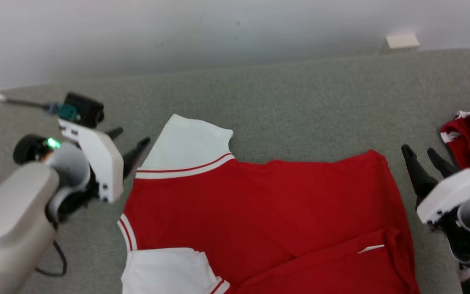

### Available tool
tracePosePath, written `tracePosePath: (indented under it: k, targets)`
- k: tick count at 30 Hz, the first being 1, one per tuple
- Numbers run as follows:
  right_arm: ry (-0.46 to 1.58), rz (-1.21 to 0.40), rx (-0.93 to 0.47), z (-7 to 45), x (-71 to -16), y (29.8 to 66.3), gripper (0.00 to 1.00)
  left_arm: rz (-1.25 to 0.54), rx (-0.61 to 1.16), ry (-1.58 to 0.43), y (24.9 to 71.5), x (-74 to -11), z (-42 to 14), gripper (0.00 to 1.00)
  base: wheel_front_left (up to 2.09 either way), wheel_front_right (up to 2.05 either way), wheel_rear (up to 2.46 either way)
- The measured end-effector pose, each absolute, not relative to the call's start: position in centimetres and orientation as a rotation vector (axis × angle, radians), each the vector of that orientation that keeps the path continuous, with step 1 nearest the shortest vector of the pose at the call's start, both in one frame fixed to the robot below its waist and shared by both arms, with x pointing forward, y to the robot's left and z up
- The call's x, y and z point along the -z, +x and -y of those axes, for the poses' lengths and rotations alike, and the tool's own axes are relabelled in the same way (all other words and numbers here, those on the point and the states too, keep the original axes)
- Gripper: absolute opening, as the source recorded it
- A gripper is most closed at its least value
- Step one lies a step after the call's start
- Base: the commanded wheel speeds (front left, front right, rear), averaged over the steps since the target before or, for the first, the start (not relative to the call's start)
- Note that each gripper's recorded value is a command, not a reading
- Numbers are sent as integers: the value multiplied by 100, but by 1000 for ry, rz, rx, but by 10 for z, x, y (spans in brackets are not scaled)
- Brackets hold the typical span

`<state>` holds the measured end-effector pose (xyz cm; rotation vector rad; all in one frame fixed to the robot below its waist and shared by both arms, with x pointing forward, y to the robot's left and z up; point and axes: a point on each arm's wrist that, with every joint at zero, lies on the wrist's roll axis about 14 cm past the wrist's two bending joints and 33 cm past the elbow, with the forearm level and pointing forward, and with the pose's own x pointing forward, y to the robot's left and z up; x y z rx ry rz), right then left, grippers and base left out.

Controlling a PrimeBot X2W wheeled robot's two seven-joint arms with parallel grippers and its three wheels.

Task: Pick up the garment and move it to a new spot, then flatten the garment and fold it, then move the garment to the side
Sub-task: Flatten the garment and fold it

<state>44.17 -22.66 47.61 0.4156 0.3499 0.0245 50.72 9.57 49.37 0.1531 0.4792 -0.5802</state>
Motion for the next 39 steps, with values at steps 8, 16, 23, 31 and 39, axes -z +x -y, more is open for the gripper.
tracePosePath:
  k: [8,16,23,31,39]
  targets:
    - [394,-559,-40,213,-421,477,100,-587,615,202,570,-472,-74,100,0,0,0]
    - [392,-694,-88,196,-390,479,100,-732,671,236,583,-432,-51,100,0,0,0]
    - [385,-702,-116,191,-386,478,79,-825,700,247,583,-404,-47,100,0,0,0]
    - [386,-691,-144,184,-384,473,49,-830,662,217,598,-396,-53,100,0,0,0]
    - [390,-691,-162,181,-382,472,0,-887,690,159,593,-393,-45,0,0,0,0]
